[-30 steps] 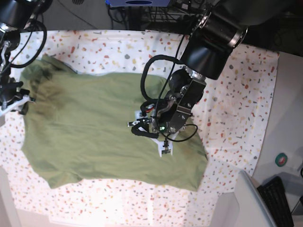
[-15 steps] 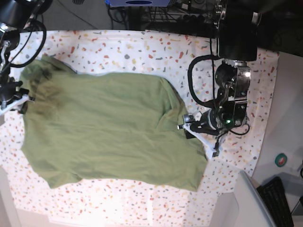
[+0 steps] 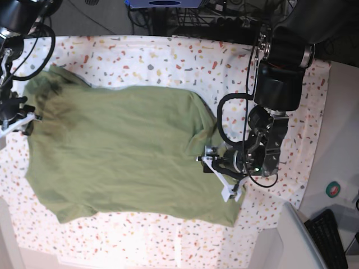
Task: Layout the t-shirt on the table in an organized manner, then fold the t-shirt properly
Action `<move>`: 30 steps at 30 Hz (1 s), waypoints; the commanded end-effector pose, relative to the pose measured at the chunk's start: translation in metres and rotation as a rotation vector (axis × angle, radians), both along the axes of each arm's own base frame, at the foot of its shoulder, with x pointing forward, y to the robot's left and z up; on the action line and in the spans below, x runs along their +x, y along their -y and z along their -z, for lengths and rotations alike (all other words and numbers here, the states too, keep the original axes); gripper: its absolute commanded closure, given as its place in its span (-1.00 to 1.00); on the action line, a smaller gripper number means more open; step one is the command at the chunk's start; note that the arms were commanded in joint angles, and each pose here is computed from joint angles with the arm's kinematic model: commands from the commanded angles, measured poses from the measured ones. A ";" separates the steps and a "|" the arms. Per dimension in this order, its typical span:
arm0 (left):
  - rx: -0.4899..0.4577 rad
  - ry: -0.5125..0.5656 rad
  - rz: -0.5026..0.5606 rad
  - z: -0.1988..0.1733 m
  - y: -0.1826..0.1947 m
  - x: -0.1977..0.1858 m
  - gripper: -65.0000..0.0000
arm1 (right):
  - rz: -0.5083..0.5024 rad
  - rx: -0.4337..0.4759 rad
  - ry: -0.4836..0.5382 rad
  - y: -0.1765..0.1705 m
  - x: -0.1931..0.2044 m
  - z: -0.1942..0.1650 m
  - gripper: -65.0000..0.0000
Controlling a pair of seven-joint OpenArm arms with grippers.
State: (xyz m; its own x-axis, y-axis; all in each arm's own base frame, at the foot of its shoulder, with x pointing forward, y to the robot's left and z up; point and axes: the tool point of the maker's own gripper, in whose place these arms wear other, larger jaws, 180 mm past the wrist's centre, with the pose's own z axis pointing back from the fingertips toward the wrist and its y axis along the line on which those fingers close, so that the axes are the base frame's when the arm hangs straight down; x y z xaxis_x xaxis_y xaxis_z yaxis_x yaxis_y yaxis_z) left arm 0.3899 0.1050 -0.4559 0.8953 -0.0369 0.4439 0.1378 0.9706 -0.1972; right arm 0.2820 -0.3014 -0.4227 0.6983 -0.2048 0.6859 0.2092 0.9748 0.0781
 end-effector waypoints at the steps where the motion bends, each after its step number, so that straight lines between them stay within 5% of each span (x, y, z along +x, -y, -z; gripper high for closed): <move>1: -0.009 0.049 0.003 -0.015 0.002 0.015 -0.09 | 0.001 -0.021 0.052 0.008 0.010 -0.015 0.29; 5: -0.027 0.027 0.008 -0.010 0.011 0.011 -0.09 | 0.001 -0.021 0.052 0.008 0.010 -0.015 0.29; 10: -0.151 -0.018 -0.048 -0.005 0.013 0.004 -0.44 | 0.001 -0.021 0.051 0.008 0.010 -0.015 0.29; 30: -0.166 -0.022 -0.057 -0.004 0.010 0.004 -0.18 | 0.001 -0.019 0.050 0.008 0.009 -0.014 0.29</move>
